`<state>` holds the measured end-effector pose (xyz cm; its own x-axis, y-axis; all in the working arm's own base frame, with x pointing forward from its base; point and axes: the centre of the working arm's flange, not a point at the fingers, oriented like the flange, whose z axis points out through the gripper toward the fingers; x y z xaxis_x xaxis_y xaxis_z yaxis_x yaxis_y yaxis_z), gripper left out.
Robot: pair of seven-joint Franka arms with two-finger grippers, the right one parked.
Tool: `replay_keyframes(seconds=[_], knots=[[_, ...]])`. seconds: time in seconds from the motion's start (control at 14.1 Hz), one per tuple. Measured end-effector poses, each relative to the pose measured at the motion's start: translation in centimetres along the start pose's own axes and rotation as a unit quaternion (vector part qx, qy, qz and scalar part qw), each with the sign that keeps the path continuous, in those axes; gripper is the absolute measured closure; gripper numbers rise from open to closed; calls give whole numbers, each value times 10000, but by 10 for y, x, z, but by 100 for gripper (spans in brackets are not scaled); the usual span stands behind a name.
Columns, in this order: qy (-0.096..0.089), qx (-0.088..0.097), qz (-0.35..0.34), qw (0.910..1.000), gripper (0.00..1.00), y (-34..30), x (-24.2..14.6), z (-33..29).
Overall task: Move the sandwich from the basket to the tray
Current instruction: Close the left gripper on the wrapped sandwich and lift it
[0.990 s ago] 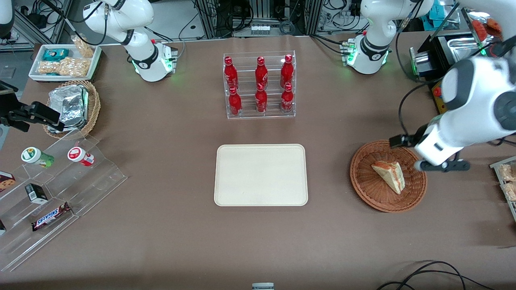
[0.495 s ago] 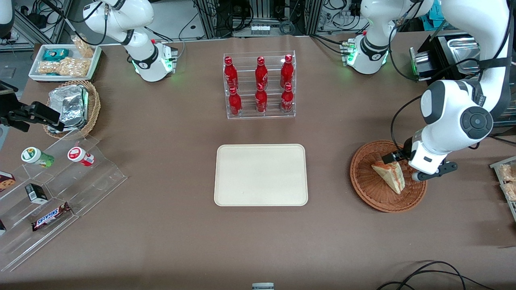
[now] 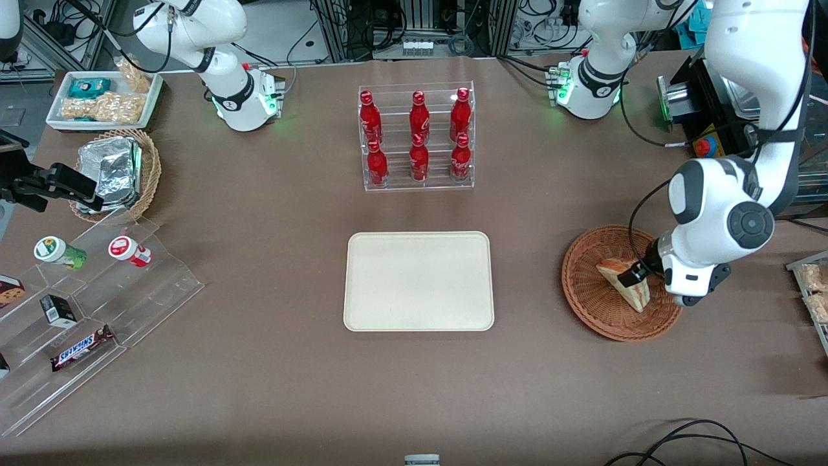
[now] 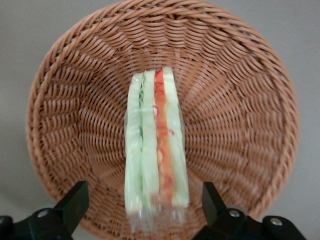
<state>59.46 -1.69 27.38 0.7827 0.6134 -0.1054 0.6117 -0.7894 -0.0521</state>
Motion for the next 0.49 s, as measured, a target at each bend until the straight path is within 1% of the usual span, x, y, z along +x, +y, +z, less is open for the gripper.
replay_keyframes(seconds=[0.14,0.28,0.42,0.49], knots=[[-47,27,-351,9994,19,2,6,16],[-95,70,-674,9977,42,5,6,26],[-89,67,-782,9969,60,7,6,24],[-97,77,-799,9967,68,8,7,19]])
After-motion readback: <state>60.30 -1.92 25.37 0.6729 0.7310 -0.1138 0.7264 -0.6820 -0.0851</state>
